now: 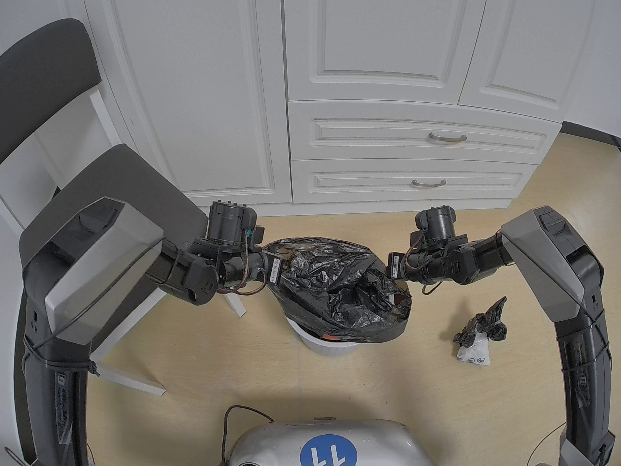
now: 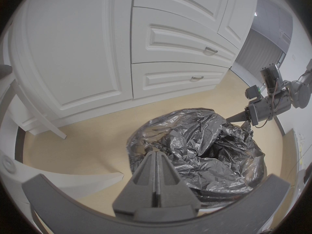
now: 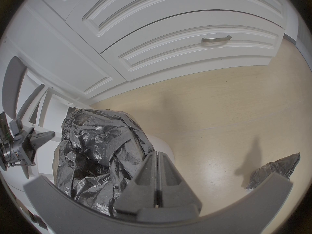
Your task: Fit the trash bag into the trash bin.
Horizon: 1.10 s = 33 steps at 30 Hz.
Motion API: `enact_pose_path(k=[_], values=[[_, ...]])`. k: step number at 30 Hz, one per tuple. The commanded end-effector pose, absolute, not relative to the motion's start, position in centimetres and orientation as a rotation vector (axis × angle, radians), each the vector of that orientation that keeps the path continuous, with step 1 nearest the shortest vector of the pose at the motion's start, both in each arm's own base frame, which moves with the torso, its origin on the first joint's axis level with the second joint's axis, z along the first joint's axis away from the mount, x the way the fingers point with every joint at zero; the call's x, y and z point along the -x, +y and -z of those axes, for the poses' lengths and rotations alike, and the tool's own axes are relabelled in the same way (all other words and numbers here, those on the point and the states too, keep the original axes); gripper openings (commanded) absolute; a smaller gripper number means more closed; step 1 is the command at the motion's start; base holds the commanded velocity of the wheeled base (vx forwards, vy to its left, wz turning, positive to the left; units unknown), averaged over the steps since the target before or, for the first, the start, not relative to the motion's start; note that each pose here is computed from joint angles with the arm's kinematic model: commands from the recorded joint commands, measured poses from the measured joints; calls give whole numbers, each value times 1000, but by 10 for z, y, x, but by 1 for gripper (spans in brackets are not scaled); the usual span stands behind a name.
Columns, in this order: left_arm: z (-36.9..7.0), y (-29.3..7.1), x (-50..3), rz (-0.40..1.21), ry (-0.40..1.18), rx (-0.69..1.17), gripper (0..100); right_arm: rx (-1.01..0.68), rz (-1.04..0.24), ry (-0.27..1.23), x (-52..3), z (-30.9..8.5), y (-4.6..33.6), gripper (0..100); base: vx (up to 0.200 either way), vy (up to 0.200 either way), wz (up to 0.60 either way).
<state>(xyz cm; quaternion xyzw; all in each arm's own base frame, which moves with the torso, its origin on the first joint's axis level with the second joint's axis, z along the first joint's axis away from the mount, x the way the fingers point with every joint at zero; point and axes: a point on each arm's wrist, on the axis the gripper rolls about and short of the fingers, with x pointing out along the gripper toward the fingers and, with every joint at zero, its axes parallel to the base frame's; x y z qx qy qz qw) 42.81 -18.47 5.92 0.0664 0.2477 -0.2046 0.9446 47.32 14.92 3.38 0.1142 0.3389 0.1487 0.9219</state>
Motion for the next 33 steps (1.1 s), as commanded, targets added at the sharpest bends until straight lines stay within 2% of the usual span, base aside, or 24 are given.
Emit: enact_pose_path(k=[1,6,14,33], values=[[-37,-192,-435,423,534,-143,0,-234,-308,699,-473,-33,150,0,0,0,0],[-12,-203,-468,358,494,-150,0,-235,-309,694,-473,-33,150,0,0,0,0],[-13,-201,-495,271,456,-152,0,-232,-297,684,-473,-32,150,0,0,0,0],[7,-199,-510,228,477,-152,0,-225,-282,646,-477,-26,151,0,0,0,0]])
